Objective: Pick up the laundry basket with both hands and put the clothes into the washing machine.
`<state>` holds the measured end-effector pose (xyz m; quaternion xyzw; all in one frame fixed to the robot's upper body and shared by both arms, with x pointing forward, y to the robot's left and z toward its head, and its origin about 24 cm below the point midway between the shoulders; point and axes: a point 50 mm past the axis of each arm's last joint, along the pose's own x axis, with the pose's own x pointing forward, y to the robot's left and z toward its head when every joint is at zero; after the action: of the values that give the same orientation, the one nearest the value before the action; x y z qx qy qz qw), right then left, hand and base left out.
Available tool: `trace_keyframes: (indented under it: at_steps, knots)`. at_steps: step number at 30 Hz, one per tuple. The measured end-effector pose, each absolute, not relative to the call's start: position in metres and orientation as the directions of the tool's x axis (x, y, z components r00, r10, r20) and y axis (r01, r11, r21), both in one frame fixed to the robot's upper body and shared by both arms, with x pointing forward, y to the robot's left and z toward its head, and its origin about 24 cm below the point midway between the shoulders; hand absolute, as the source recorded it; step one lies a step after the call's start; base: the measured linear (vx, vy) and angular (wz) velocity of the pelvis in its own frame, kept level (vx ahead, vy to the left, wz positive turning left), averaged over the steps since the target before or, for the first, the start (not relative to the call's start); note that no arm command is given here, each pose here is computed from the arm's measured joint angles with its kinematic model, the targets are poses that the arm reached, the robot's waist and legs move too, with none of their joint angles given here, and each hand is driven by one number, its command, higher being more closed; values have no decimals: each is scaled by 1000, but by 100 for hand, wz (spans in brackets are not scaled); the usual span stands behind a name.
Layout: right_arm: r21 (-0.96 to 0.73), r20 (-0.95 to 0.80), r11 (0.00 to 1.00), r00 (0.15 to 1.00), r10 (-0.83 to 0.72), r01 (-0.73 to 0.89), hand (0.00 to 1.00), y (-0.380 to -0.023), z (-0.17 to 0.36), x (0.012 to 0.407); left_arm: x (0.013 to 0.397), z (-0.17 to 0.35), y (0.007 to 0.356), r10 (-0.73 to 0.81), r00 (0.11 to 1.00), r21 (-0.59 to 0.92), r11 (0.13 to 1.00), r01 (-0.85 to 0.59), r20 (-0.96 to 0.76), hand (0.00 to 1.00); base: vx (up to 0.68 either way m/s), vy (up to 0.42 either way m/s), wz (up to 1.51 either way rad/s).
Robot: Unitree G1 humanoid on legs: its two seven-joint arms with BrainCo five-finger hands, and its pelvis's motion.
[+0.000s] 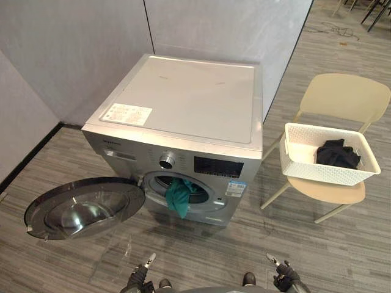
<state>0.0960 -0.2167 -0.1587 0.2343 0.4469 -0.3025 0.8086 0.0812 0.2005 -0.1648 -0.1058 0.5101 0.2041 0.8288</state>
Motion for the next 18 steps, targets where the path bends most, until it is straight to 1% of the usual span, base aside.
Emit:
trace_keyframes:
  at_steps: [6,10,15,18]
  knots:
    - [107,-868,718,417,-270,688,0,-214,-159,97,79,-165,201,231,390,35,893,-449,-891,0,-28,-5,-1]
    - [98,-877,721,402,-263,686,0,-214,-161,94,78,-166,200,228,386,35,894,-447,-894,0,-13,9,4]
    - [102,-882,701,390,-265,706,0,-214,-162,91,78,-166,200,224,383,40,901,-432,-896,0,23,54,17]
    - [138,-864,693,428,-265,708,0,-210,-159,99,76,-167,199,204,384,41,919,-391,-900,0,13,94,2]
